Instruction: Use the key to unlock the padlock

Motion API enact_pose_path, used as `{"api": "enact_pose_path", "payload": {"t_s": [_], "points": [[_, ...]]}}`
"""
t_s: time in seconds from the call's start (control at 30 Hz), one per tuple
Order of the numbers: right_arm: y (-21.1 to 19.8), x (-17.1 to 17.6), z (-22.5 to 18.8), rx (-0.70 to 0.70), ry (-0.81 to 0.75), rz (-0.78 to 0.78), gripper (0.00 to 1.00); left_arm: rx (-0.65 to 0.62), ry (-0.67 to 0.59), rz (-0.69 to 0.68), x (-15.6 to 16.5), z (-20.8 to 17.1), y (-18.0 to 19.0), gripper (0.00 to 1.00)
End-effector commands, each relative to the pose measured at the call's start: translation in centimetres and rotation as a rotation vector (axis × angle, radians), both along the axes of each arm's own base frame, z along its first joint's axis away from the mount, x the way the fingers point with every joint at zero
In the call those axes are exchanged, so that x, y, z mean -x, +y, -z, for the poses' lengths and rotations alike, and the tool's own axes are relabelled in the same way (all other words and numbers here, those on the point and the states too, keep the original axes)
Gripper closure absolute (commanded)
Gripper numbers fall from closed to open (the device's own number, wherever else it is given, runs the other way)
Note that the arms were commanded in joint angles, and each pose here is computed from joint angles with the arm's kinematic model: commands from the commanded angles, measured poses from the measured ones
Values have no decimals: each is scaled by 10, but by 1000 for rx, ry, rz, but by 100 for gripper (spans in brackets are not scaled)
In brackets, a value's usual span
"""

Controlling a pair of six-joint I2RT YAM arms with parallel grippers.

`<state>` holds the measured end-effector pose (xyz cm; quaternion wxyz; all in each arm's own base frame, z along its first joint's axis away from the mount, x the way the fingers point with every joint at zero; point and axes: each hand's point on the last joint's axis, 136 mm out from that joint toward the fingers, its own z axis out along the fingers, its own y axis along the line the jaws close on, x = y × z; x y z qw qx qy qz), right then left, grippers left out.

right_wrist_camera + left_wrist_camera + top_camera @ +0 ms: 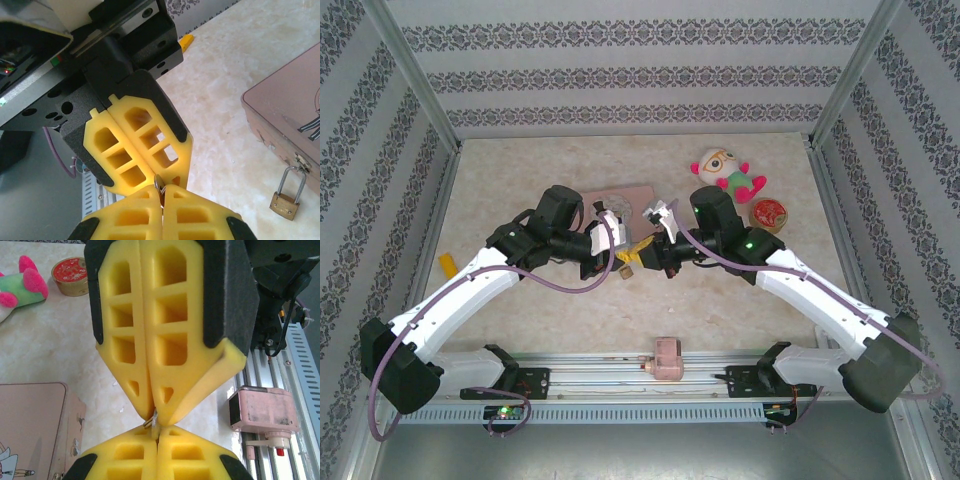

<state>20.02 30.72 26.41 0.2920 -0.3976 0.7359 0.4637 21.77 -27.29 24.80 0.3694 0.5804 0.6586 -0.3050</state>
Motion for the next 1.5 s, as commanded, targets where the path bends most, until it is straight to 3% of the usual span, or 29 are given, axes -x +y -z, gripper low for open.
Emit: {"api": "enact_pose_path", "payload": {"t_s": [0.0,0.1,0.3,0.43,0.53,0.63,0.87,1.13,1.3,1.47], "points": [[-2,-6,2,-2,5,13,100,24,-25,26,8,-8,-1,100],[-5,-8,0,-16,4,27,100,31,-31,8,7,-11,0,99],[-14,-18,-6,-66,-1,96,100,84,-52,-36,3,-25,1,50],[-31,-36,-11,-157,24,207,100,175,-95,-93,0,-43,3,45],[-41,-42,-20,-254,60,252,100,294,-119,-229,-17,-59,7,40],[-50,-50,-23,-292,96,328,100,410,-56,-390,-37,-69,13,42],[-66,-71,-31,-415,186,532,100,557,188,-511,-55,-73,7,42],[-65,-81,-43,-546,319,564,100,640,337,-476,-62,-88,-9,45],[-61,-84,-53,-617,349,540,100,676,406,-496,-70,-86,-11,50],[-54,-85,-61,-656,361,499,100,745,467,-426,-69,-95,-19,52]]}}
